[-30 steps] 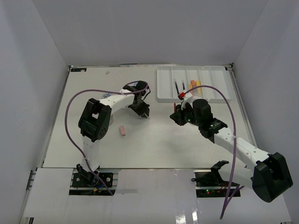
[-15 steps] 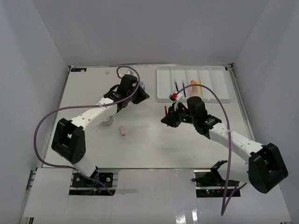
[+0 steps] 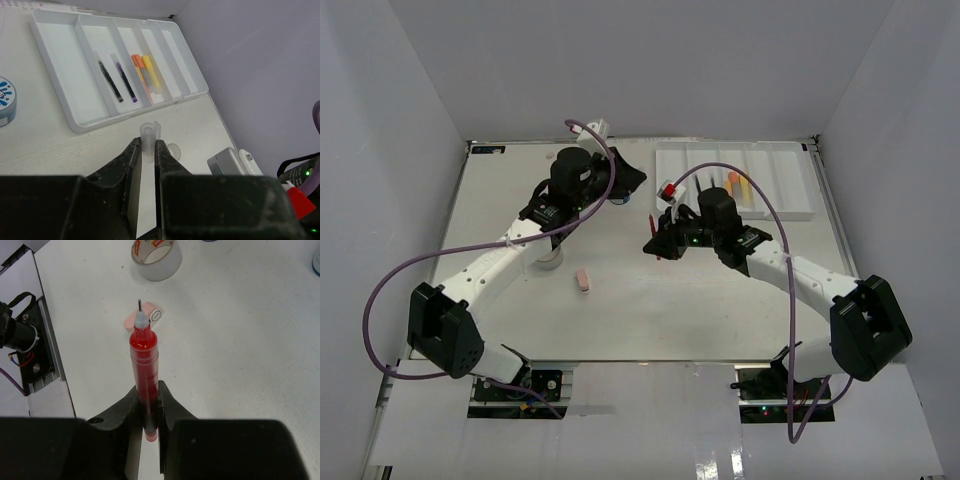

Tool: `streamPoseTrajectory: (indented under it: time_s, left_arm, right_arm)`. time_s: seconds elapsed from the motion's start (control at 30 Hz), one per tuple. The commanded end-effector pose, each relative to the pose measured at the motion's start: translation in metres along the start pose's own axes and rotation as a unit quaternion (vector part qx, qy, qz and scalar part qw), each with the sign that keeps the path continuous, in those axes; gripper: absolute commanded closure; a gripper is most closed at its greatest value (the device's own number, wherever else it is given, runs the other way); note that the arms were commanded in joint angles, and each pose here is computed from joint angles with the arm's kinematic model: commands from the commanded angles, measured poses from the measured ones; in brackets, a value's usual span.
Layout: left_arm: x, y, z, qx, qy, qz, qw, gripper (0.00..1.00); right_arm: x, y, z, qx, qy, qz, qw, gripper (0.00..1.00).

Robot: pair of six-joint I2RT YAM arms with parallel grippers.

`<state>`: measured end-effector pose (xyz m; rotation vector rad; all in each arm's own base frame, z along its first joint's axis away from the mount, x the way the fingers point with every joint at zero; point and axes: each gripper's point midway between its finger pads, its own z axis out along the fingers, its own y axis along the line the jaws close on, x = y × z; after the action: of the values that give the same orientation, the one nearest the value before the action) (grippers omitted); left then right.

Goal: Sort the stationery into containers
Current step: Close the pen cap on the pen.

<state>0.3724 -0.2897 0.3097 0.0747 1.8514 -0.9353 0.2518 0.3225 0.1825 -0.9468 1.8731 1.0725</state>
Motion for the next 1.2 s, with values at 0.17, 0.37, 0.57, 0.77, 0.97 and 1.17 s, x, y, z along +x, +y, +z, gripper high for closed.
streamPoseTrajectory:
  time_s: [0.17, 0.37, 0.57, 0.77, 0.97, 1.17]
  left_arm:
    - [-0.01, -0.027, -0.023, 0.06, -0.007, 0.068, 0.996, 0.96]
    - [-0.01, -0.032, -0.029, 0.072, -0.005, 0.081, 0.994, 0.96]
    - [-0.009, -0.037, -0.036, 0.084, -0.006, 0.095, 0.992, 0.96]
    - [-0.001, -0.036, -0.039, 0.09, 0.003, 0.101, 0.991, 0.96]
    - [0.004, -0.036, -0.043, 0.096, 0.006, 0.101, 0.99, 0.96]
    - [0.002, -0.041, -0.049, 0.106, 0.001, 0.104, 0.989, 0.96]
  right_arm:
    - [-0.03, 0.002, 0.006, -0.009, -0.014, -0.02, 1.0, 0.92]
    - [-0.036, -0.003, 0.01, -0.001, -0.016, -0.02, 1.0, 0.92]
    - [-0.041, -0.007, 0.012, 0.006, -0.019, -0.025, 1.0, 0.92]
    - [-0.049, -0.005, 0.01, 0.008, -0.027, -0.031, 0.999, 0.92]
    - [-0.056, -0.007, 0.008, 0.013, -0.034, -0.034, 0.999, 0.92]
    - [-0.058, -0.005, 0.008, 0.011, -0.037, -0.037, 0.999, 0.92]
